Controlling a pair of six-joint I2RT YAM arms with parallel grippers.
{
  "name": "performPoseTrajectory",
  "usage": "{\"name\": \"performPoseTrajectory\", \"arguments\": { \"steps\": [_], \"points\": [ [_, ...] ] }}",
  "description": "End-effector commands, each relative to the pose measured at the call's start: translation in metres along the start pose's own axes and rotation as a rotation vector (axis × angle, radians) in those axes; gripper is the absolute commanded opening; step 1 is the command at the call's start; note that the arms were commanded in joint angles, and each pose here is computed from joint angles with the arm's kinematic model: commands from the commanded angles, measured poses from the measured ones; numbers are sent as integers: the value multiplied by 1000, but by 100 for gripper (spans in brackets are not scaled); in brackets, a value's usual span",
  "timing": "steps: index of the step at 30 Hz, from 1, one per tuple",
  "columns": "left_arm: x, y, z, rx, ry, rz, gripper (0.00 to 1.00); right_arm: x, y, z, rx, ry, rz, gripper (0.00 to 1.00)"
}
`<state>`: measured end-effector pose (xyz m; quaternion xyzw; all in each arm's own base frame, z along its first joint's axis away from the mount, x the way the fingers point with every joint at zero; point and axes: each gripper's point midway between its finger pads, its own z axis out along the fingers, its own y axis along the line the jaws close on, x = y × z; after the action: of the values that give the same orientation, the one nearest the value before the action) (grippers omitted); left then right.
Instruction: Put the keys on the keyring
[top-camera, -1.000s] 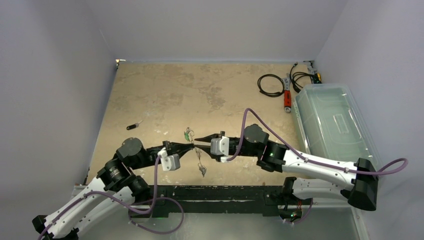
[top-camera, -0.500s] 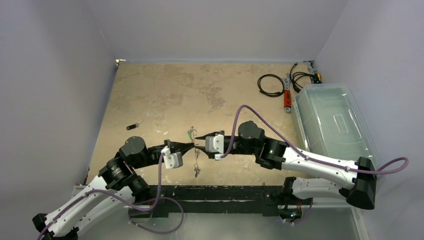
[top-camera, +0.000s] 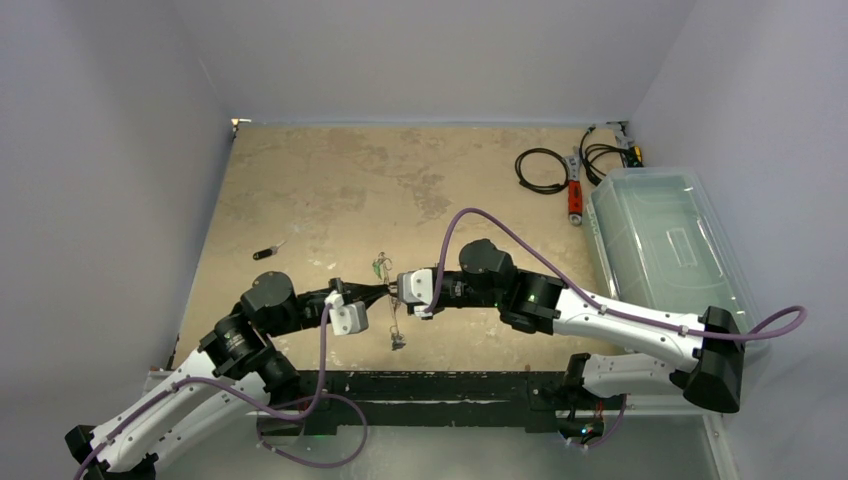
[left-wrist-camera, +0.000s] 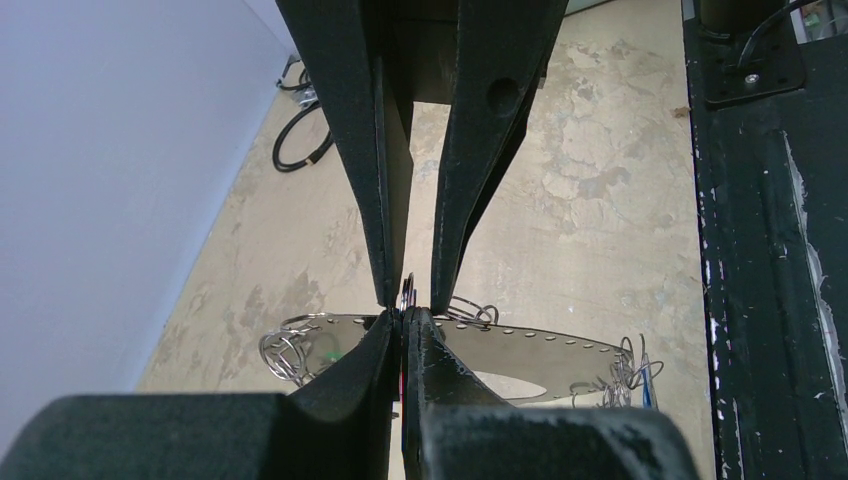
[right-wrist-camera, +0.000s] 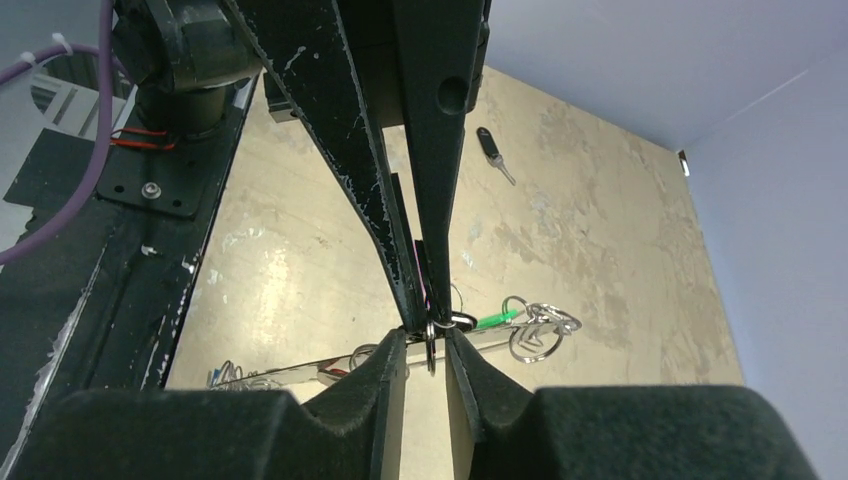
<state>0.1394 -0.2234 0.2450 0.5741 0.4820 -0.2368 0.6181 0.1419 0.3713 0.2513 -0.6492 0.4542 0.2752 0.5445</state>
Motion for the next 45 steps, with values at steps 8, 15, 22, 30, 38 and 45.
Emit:
{"name": "performPoseTrajectory", "arguments": {
  "steps": [8,15,22,30,38,45],
  "points": [
    [-22,12,-1,-31,-64,29,0,-17,-17,-2,52,-26,-36,12],
    [-18,10,2,-11,-46,20,0,-19,-18,-4,66,-40,-53,0],
    [-18,21,-5,-83,-36,32,35,-35,-29,-17,144,-116,-89,0],
    [-29,14,-11,-62,-93,71,39,-56,-23,-32,148,-238,-116,0],
    [-37,-5,-2,62,-142,61,38,-54,-20,-29,132,-244,-111,0],
    [-33,0,-1,31,-124,48,38,-62,-16,-33,121,-288,-108,0]
  ]
}}
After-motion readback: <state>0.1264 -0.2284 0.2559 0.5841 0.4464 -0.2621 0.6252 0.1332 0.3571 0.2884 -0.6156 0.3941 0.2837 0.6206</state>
